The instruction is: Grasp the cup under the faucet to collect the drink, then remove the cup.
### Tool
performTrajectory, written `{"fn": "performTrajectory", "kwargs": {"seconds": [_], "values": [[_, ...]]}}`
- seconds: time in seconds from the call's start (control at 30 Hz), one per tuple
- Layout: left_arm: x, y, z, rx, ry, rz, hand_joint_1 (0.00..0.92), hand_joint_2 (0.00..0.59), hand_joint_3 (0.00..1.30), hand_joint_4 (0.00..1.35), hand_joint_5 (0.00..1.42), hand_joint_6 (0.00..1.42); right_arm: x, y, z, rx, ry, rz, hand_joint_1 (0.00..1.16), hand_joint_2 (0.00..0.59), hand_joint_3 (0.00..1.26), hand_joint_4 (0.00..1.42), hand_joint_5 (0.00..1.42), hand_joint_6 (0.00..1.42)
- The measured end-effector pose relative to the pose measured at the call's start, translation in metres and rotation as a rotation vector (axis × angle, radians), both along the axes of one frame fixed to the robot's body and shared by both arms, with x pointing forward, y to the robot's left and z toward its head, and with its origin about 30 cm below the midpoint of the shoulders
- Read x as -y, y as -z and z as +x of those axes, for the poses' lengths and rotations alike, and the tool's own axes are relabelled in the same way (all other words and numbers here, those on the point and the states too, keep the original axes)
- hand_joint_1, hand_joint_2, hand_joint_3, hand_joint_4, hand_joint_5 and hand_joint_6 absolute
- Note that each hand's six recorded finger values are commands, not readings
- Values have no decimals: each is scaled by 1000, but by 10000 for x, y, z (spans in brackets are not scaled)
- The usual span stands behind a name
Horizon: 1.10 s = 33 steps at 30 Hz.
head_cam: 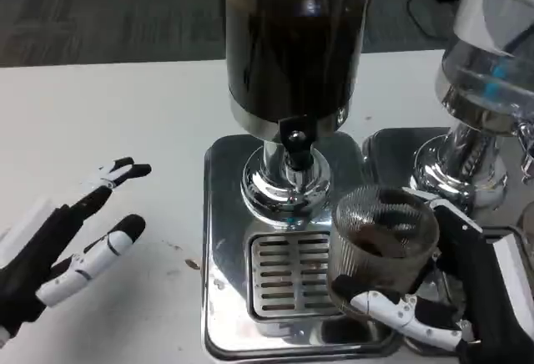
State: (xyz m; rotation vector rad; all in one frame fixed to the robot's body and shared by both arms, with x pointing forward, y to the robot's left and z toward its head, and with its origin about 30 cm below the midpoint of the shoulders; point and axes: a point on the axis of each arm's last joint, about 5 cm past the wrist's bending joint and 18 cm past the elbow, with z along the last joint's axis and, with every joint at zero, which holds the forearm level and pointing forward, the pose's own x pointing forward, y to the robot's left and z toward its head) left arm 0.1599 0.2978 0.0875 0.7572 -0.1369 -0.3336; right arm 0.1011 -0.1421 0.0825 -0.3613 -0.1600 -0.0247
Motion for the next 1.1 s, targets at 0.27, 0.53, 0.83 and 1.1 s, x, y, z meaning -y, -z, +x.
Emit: {"fn": "performTrajectory", "kwargs": {"seconds": [0.27,0.53,0.83,1.1], "values": [[-96,-296,74,46,159,180,0,204,0,0,0,0,13,-165,-135,26,-11,3,934,153,518,602,801,1034],[-175,-499,3,24,260,270,0,217,0,0,0,0,21,-288,-189,46,-49,3,922,158,530,605,809,1038],[-136,-591,-48,10,321,278,0,225,0,0,0,0,-26,-358,-250,56,-61,29,906,160,532,617,816,1039],[-167,-651,-199,-42,305,258,0,256,0,0,0,0,11,-444,-317,51,-62,37,894,166,552,628,833,1061]]}}
